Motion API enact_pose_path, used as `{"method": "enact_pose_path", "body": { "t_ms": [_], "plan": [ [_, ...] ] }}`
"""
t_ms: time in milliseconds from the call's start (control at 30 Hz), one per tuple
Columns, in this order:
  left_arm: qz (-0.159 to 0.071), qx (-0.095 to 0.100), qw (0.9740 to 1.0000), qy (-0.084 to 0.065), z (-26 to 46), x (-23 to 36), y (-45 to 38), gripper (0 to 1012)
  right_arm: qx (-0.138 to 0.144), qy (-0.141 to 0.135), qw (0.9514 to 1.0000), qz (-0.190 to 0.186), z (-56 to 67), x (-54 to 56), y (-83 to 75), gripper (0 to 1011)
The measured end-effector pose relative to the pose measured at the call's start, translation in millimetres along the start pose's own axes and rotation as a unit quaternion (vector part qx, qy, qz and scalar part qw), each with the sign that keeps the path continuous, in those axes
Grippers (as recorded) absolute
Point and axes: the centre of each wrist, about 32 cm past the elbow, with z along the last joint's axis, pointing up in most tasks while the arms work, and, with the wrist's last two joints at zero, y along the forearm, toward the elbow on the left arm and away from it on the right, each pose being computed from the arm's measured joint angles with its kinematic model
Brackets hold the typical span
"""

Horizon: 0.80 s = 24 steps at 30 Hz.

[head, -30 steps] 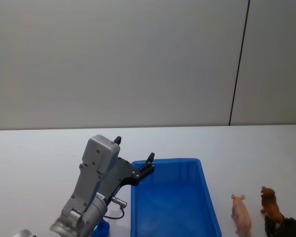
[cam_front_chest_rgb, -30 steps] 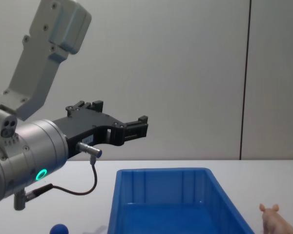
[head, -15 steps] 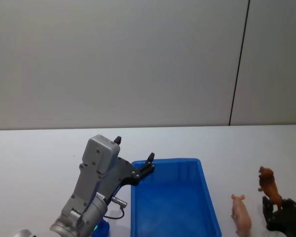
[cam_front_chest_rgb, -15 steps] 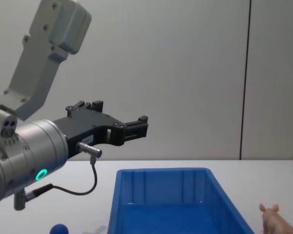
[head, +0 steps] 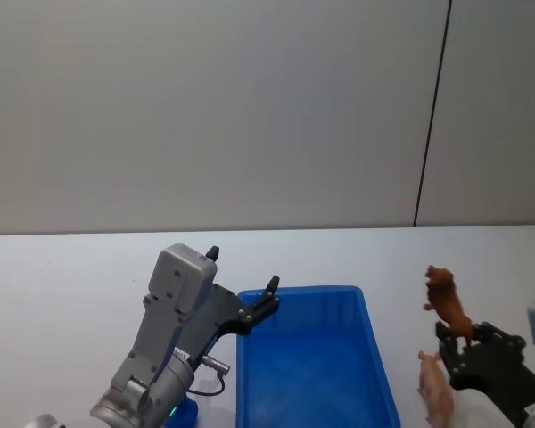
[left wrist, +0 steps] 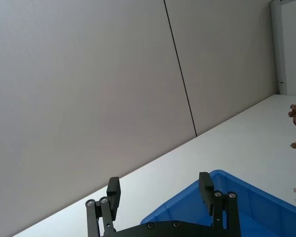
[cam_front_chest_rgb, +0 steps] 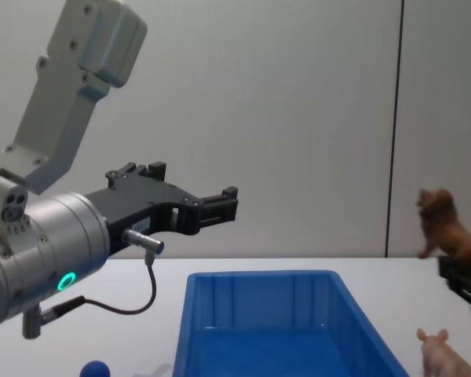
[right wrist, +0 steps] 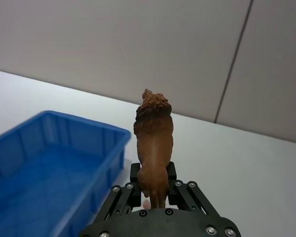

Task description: Pick up the two dolls from the table and place them into the box.

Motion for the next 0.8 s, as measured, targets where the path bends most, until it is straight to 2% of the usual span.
{"method": "enact_pose_path", "body": {
  "t_ms": [300,600,800],
  "plan": [
    [0.0,0.0,1.0,0.0,0.0,0.0,0.0,1001,0.02,-0.004,0.998,0.06,8.2,-7.3,14.9,270],
    [0.0,0.0,1.0,0.0,0.0,0.0,0.0,1001,0.023,-0.001,0.9912,0.13,9.8,-18.0,36.4,272],
    [0.0,0.0,1.0,0.0,0.0,0.0,0.0,1001,0.018,0.003,0.987,0.159,8.5,-24.3,48.9,453]
  ]
}}
